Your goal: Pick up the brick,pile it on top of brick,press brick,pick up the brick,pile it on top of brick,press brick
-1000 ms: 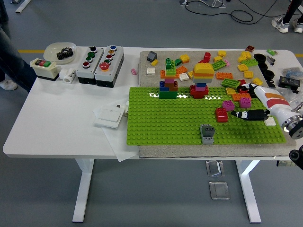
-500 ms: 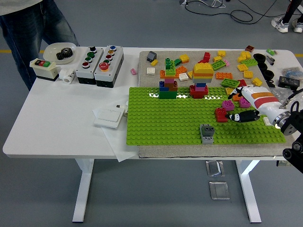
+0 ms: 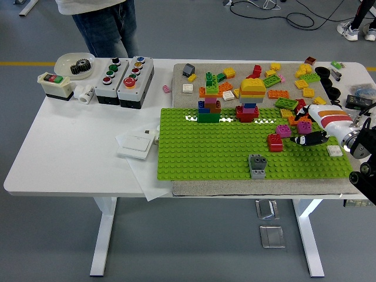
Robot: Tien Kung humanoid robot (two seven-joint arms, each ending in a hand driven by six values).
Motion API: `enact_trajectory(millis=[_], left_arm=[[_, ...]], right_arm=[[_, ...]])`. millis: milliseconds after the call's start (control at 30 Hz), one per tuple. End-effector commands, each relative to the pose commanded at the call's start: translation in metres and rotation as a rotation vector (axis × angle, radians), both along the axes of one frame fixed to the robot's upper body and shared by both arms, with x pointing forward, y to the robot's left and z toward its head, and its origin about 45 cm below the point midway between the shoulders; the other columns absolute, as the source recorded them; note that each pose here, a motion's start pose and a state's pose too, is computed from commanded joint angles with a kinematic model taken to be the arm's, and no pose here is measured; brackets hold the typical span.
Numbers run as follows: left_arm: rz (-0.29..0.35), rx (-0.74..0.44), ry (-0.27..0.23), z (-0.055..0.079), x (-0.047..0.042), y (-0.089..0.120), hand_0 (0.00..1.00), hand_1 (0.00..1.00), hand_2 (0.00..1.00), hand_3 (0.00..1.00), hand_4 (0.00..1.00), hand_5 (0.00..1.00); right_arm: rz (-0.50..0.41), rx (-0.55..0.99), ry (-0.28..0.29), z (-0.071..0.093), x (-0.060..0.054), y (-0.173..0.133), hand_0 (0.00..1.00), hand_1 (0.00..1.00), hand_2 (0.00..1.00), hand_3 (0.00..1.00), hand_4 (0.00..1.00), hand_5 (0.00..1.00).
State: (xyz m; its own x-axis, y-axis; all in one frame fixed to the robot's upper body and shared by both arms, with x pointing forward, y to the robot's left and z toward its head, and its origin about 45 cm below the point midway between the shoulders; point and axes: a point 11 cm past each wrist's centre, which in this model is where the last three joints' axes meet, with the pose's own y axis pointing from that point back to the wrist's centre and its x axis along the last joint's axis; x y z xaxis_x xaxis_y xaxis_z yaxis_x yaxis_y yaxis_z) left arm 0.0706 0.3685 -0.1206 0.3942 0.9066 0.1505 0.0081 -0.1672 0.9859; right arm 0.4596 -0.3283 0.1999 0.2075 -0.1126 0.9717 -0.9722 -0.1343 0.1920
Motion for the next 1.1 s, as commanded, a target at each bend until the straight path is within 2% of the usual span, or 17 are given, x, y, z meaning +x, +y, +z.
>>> enact_trajectory(millis=[133, 367, 700, 1100], left_arm=[[-0.001, 0.0, -0.001, 0.0, 0.0005, 0.0, 0.785, 0.711, 0.608, 0.541, 0.537, 0.551], [-0.004, 0.0, -0.001, 0.0, 0.0008, 0.0, 0.785, 0.711, 0.608, 0.542, 0.537, 0.552], [-0.007, 0.0, -0.005, 0.0, 0.0034, 0.0, 0.781, 0.714, 0.606, 0.542, 0.537, 0.553], [-0.014, 0.001, -0.009, 0.001, 0.0055, -0.001, 0.781, 0.717, 0.605, 0.541, 0.536, 0.554]], right_arm=[[-0.033, 0.004, 0.007, 0.0, 0.005, -0.005, 0.705, 0.696, 0.749, 0.747, 0.903, 0.359], [-0.033, -0.041, 0.02, -0.001, 0.01, -0.005, 0.707, 0.695, 0.749, 0.751, 0.899, 0.361], [-0.018, -0.121, 0.032, -0.009, 0.013, -0.009, 0.699, 0.689, 0.738, 0.709, 0.875, 0.383], [-0.013, -0.156, 0.017, -0.005, 0.015, -0.015, 0.691, 0.687, 0.728, 0.663, 0.849, 0.401]])
